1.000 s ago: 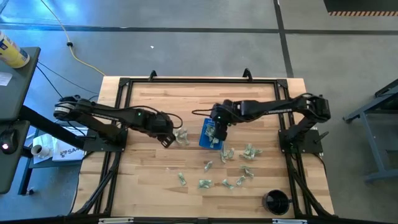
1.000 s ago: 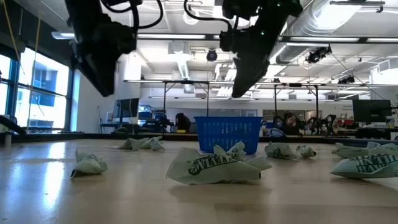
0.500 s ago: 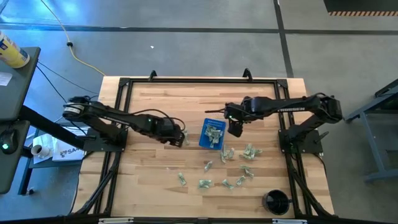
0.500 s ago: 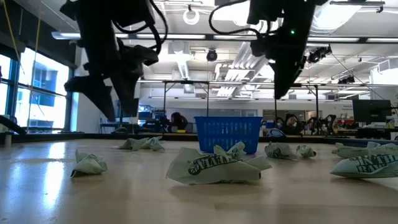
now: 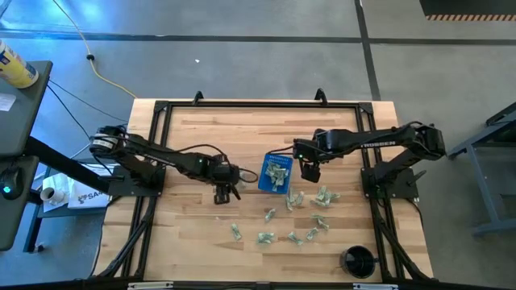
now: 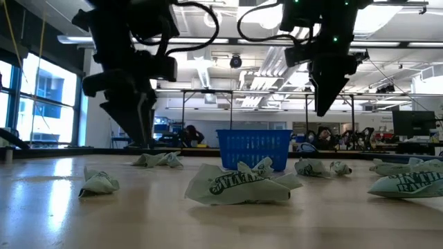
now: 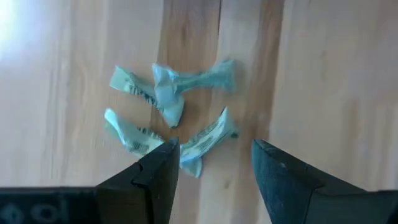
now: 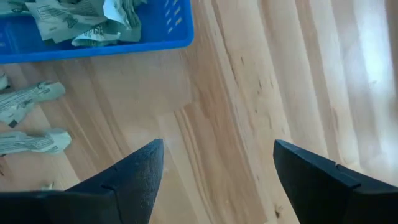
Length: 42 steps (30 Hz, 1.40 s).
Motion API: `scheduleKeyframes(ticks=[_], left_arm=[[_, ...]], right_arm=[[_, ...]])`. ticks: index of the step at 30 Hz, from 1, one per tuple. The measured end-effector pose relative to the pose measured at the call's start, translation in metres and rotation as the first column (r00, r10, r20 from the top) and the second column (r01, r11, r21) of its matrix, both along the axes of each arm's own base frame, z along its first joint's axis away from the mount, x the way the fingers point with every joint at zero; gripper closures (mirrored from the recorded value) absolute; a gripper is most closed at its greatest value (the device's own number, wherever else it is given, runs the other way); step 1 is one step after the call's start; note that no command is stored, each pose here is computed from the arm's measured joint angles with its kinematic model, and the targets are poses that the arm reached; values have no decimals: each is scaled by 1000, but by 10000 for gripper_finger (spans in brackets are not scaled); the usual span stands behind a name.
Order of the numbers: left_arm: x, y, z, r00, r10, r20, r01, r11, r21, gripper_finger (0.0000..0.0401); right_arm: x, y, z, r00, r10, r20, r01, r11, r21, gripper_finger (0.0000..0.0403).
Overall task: Pick and place Stevia / Truvia into bins
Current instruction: Put the stevia packet into the blue basket
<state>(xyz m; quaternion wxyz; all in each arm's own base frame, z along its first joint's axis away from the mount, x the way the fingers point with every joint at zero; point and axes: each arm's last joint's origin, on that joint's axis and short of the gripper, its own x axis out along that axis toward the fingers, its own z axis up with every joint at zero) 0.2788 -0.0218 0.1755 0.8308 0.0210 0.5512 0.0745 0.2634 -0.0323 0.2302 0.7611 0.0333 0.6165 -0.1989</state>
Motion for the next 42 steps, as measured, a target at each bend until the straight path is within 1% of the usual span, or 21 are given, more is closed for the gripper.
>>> scheduleKeyframes(ticks=[1, 3, 5, 9, 11, 16, 18, 20, 23, 25, 27, 28, 30, 32, 35, 37, 38, 39, 41, 42], left_arm=[[-1, 3, -1, 1000, -21, -15, 21, 1000, 5, 170], [5, 7, -4, 998, -67, -2, 67, 998, -5, 170], [5, 10, -10, 993, -108, -38, 108, 994, -17, 170], [7, 11, -18, 978, -196, -68, 194, 980, -39, 170], [9, 10, -21, 969, -236, -79, 235, 972, -26, 170], [11, 12, -30, 954, -275, -122, 276, 961, -14, 177], [12, 13, -34, 950, -283, -131, 282, 959, -26, 194], [12, 14, -35, 949, -286, -131, 283, 958, -43, 221], [12, 13, -35, 951, -282, -130, 278, 959, -50, 277], [13, 13, -34, 958, -254, -131, 249, 967, -54, 322], [13, 14, -30, 963, -219, -154, 211, 975, -65, 368], [12, 14, -27, 963, -202, -176, 192, 979, -74, 378], [17, 13, -16, 971, -159, -181, 144, 985, -93, 377], [23, 13, 1, 978, -124, -165, 108, 989, -101, 362], [37, 13, 32, 990, -116, -81, 109, 990, -89, 346], [52, 14, 56, 990, -134, 43, 137, 989, -52, 355], [59, 17, 65, 982, -152, 110, 156, 987, -28, 364], [64, 20, 72, 971, -186, 151, 188, 982, -1, 374], [73, 25, 71, 940, -284, 188, 277, 959, 63, 379], [79, 29, 68, 927, -314, 207, 302, 949, 85, 379]], right_arm=[[-1, 0, 2, 1000, 8, 9, -8, 1000, -2, 109], [-3, 0, 8, 999, 11, 35, -11, 1000, -19, 109], [-7, 0, 14, 998, 6, 59, -4, 999, -43, 109], [-16, -1, 28, 992, -42, 118, 53, 995, -83, 109], [-20, -1, 34, 986, -70, 149, 83, 993, -83, 109], [-28, 0, 42, 974, -116, 195, 133, 988, -77, 109], [-30, 0, 44, 971, -130, 202, 148, 986, -80, 109], [-31, 0, 44, 971, -133, 197, 153, 984, -92, 109], [-32, 0, 44, 975, -132, 181, 151, 984, -94, 109], [-33, 0, 44, 975, -131, 181, 150, 984, -94, 109], [-34, 0, 46, 975, -122, 186, 142, 985, -96, 109], [-35, 0, 47, 975, -114, 189, 134, 986, -100, 109], [-39, 0, 51, 973, -111, 203, 135, 985, -106, 109], [-44, 0, 55, 970, -111, 214, 138, 984, -113, 109], [-52, -1, 61, 967, -121, 223, 152, 981, -125, 109], [-57, -3, 64, 964, -134, 228, 167, 976, -136, 109], [-58, -4, 65, 964, -138, 227, 173, 975, -139, 109], [-59, -5, 65, 963, -142, 228, 177, 974, -141, 109], [-62, -7, 67, 960, -150, 237, 187, 972, -142, 109], [-62, -8, 67, 960, -154, 236, 191, 971, -142, 109]])
